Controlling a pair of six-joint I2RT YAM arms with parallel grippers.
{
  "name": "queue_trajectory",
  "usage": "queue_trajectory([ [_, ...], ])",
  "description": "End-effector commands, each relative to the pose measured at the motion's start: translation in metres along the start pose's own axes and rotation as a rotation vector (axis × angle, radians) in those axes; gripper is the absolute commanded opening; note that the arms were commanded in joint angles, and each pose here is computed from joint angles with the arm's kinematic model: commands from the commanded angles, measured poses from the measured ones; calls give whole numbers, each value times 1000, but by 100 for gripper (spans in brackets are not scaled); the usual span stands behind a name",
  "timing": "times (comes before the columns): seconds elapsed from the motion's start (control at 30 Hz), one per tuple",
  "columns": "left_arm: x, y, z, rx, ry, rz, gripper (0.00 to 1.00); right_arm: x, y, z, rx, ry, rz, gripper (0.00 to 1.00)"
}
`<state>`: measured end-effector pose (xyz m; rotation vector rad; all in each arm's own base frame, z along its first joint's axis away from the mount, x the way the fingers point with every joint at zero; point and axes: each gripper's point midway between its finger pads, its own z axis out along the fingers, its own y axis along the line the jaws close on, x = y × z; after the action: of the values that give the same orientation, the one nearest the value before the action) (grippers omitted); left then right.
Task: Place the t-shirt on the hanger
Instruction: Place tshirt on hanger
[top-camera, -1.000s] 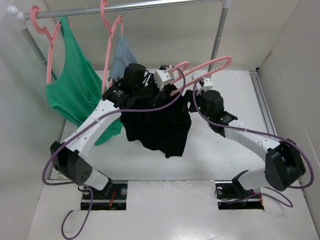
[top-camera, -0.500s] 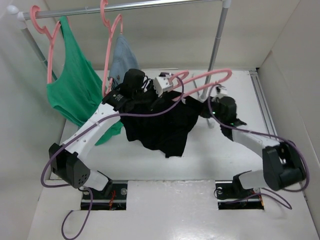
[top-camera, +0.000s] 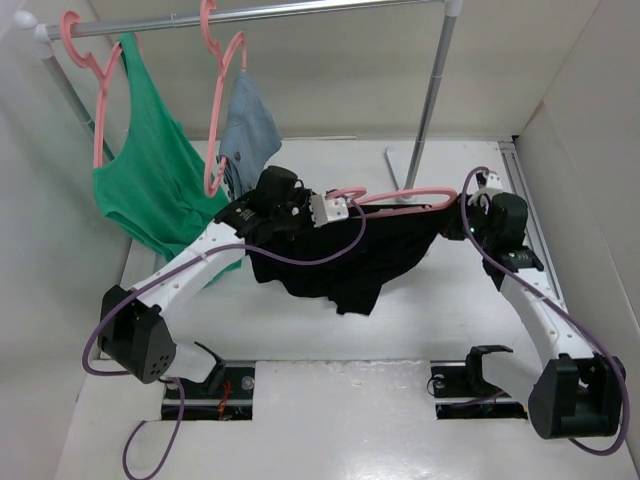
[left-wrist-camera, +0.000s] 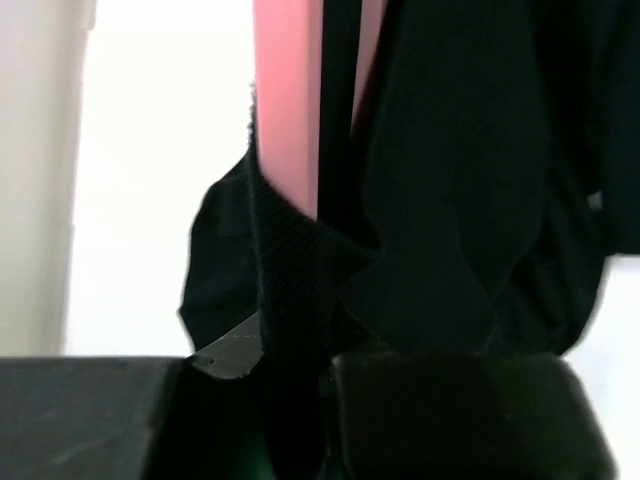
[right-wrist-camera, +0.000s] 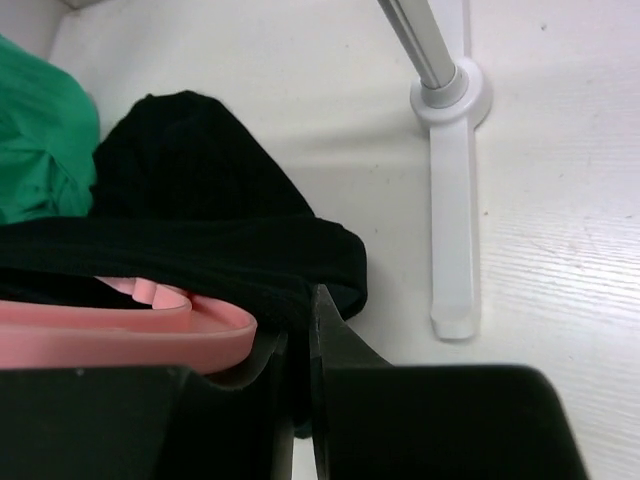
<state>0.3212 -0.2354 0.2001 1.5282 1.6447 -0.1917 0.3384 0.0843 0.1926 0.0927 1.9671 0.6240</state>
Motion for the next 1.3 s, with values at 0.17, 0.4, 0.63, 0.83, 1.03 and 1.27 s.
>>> queue_trajectory([
  [0.17, 57, 29, -24, -152, 244, 132, 0, -72, -61, -44, 399, -75, -198, 0],
  [0.4, 65, 20, -25, -112, 257, 149, 0, -83, -58, -46, 332, -69, -231, 0],
  [0.63, 87, 35, -30, -130, 320, 173, 0, -107, -67, -62, 421, -2, -336, 0],
  [0.83, 81, 26, -28, -65, 264, 203, 0, -145, -37, -65, 319, -72, -459, 0],
  [1.03, 86, 25, -25, -76, 316, 200, 0, -172, 1, -71, 169, -147, -597, 0],
  [1.27, 93, 26, -9, -63, 400, 175, 0, -134, 39, -42, 129, 44, -752, 0],
])
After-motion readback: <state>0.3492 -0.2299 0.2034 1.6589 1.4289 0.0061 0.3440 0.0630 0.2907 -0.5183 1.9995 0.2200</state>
